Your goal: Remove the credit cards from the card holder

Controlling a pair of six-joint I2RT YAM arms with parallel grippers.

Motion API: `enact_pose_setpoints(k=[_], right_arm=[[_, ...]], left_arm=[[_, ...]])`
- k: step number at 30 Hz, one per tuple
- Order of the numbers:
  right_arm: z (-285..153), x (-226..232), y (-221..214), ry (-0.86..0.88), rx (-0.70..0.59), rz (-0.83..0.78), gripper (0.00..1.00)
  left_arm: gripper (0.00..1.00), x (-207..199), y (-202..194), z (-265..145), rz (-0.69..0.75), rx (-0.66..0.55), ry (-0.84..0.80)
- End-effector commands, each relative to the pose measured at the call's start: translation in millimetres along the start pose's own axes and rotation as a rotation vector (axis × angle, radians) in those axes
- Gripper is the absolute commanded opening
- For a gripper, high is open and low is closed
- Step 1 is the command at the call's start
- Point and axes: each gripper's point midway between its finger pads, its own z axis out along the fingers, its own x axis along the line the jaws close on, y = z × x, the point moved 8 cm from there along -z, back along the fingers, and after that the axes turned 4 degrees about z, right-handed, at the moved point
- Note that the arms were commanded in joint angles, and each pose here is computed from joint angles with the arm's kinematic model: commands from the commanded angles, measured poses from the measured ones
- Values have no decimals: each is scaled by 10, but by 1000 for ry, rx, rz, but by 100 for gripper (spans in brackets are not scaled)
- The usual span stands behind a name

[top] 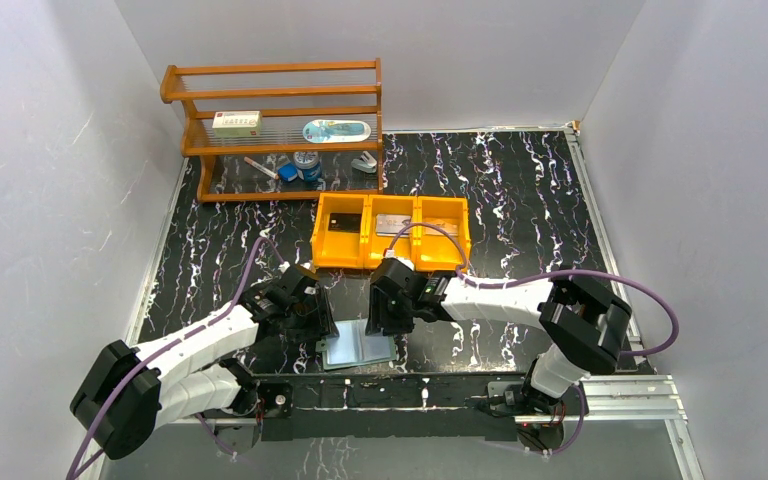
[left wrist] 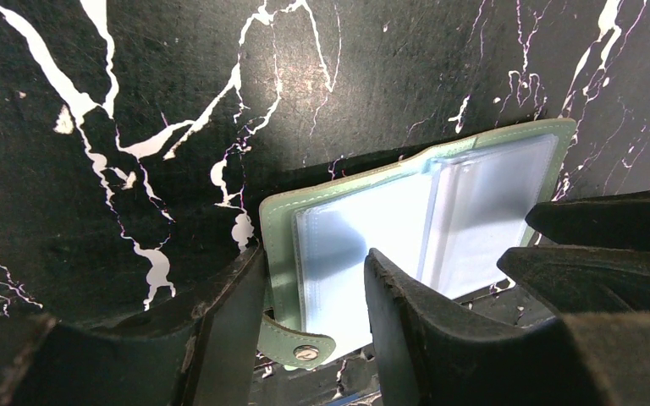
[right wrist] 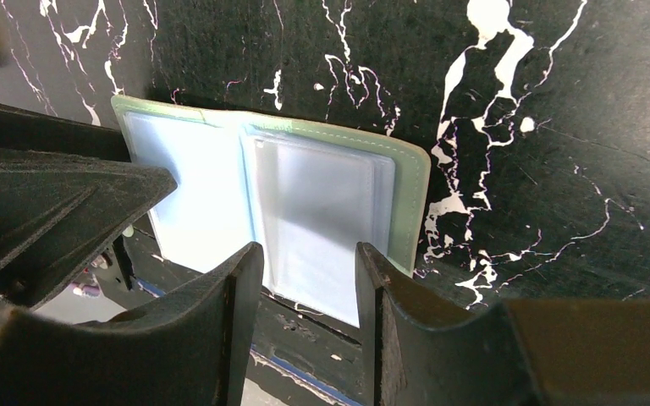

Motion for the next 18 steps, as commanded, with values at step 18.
enact_pose_setpoints(k=[18], right_arm=[[50,19,11,-10,-12,-11,52]], left_arm=[[44,34,-62,14,29,49,19]])
